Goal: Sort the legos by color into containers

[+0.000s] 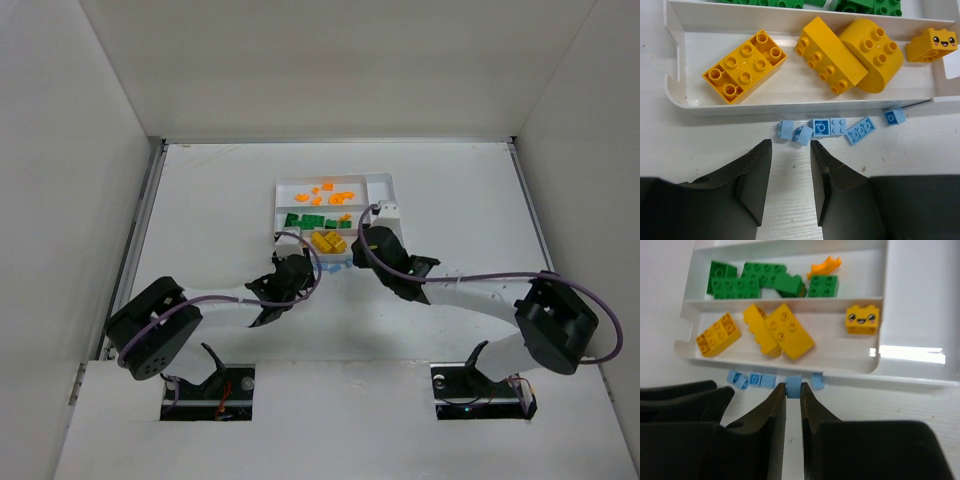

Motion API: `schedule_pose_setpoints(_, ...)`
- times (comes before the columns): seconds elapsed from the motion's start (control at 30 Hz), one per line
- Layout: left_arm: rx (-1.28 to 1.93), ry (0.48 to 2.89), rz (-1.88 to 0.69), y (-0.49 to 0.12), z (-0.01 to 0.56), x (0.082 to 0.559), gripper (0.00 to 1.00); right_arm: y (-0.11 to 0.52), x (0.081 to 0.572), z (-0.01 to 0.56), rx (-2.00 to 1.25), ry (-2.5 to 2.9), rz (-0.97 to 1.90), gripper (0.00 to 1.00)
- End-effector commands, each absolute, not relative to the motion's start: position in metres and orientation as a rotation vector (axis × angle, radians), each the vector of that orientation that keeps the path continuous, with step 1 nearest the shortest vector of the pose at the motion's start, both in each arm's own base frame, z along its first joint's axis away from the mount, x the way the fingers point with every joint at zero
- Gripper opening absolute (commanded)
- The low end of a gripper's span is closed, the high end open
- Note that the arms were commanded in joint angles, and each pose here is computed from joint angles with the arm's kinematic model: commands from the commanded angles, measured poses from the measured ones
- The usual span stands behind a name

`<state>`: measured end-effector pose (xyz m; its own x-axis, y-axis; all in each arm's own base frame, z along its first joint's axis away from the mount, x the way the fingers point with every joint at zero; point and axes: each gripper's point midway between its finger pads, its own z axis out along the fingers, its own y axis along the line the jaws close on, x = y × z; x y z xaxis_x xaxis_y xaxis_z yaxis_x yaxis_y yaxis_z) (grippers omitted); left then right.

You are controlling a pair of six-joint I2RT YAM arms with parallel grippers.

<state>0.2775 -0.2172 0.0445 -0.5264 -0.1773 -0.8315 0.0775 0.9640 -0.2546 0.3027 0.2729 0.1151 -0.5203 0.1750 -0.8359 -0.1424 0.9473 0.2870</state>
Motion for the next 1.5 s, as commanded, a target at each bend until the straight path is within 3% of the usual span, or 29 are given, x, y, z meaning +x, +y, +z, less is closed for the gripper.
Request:
schedule_pose_setpoints(0.0,-0.094,2.051,-0.311,-0.223,0.063,0.289,0.34,0.249,0.327,0.132,0.071,2.037,0.358,0.15)
schedule_pose_setpoints(0.4,-0.101,2.056,-0.289,-0.220,0.059,0.291,0.33,0.202,0.377,0.120,0.184,2.054,0.276,0.17)
schedule_pose_setpoints(0.57,-0.090,2.072,-0.274,-0.222,0.055,0.291,0.32,0.198,0.376,0.116,0.191,2.052,0.260,0.37)
schedule_pose_setpoints(1.07,-0.097,2.085,-0.238,-0.224,0.046,0.299,0.27,0.238,0.321,0.111,0.107,2.068,0.390,0.37)
schedule_pose_setpoints(1.47,-0.145,2.085,-0.210,-0.213,0.040,0.301,0.19,0.243,0.306,0.100,0.095,2.094,0.403,0.36)
